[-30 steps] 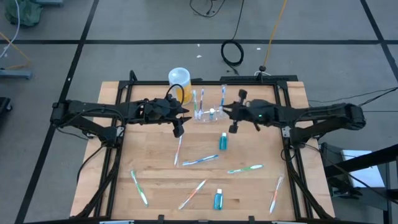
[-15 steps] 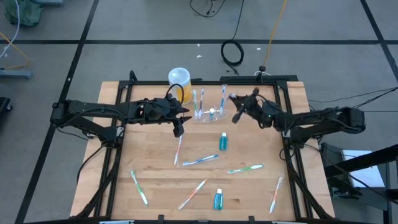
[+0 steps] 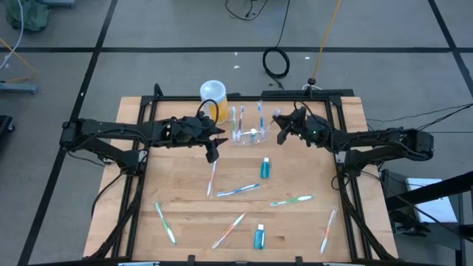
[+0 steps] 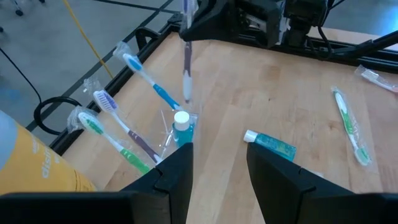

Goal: Pick & Place toothbrushing station
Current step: Put the purple toothbrush into the transparent organizer, then put the top orange toothbrush into the transparent organizer

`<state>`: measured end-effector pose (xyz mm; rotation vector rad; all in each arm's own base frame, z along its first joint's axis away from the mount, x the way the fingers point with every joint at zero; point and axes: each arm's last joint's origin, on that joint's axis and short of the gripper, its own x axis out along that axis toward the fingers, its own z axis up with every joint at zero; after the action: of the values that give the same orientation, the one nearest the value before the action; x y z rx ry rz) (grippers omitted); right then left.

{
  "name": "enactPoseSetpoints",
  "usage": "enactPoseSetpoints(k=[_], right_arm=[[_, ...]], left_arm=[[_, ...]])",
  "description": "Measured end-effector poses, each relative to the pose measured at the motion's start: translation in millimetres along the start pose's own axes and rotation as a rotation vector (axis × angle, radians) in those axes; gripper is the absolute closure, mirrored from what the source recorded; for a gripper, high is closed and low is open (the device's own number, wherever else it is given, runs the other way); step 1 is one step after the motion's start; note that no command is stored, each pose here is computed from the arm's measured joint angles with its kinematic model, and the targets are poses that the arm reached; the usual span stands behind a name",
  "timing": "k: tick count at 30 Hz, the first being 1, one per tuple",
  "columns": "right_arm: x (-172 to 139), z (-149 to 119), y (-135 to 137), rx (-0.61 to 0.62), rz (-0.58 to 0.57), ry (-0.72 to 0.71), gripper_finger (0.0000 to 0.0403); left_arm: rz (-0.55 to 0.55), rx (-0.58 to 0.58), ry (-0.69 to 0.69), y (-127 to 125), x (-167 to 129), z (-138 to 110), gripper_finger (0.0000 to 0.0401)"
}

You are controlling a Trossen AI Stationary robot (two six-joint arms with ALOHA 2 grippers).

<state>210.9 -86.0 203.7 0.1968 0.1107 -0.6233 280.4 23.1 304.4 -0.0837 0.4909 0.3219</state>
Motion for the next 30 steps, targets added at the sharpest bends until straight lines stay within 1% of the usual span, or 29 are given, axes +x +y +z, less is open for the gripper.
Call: enactPoseSetpoints(k=[2,5,8,11,14,16,24,30], right_arm=[[0.5,-0.4,-1.5,0.041,0.027,0.014,0.0384],[0.9,-2.9,-3.5,0.043,0.021,0.042,0.0384],[0.9,-2.1,-3.4,-0.002,0.023,0.033,0.0383],[0.7,-2.5,-2.8,-0.085,0.029,0.036,0.0373],[0.3,-4.5,-1.7,-0.169,0.034,0.053,0.0353],[0.0,-6.0,-1.1,-0.194,0.038,0.067,0.0336],[-0.1,-6.5,-0.6,-0.193,0.038,0.07,0.0259],[-0.3,-4.4,1.0,-0.163,0.045,0.049,0.0224]], left_arm=[[0.0,0.0,0.0,0.0,0.0,0.0,0.0244],[0.0,0.0,0.0,0.0,0.0,0.0,0.0244],[0.0,0.0,0.0,0.0,0.0,0.0,0.0244],[0.0,0.001,0.0,0.0,0.0,0.0,0.0244],[0.0,0.011,0.0,0.0,0.0,0.0,0.0244],[0.0,0.016,0.0,0.0,0.0,0.0,0.0244],[0.0,0.017,0.0,0.0,0.0,0.0,0.0244],[-0.001,0.015,0.0,0.0,0.0,0.0,0.0244]])
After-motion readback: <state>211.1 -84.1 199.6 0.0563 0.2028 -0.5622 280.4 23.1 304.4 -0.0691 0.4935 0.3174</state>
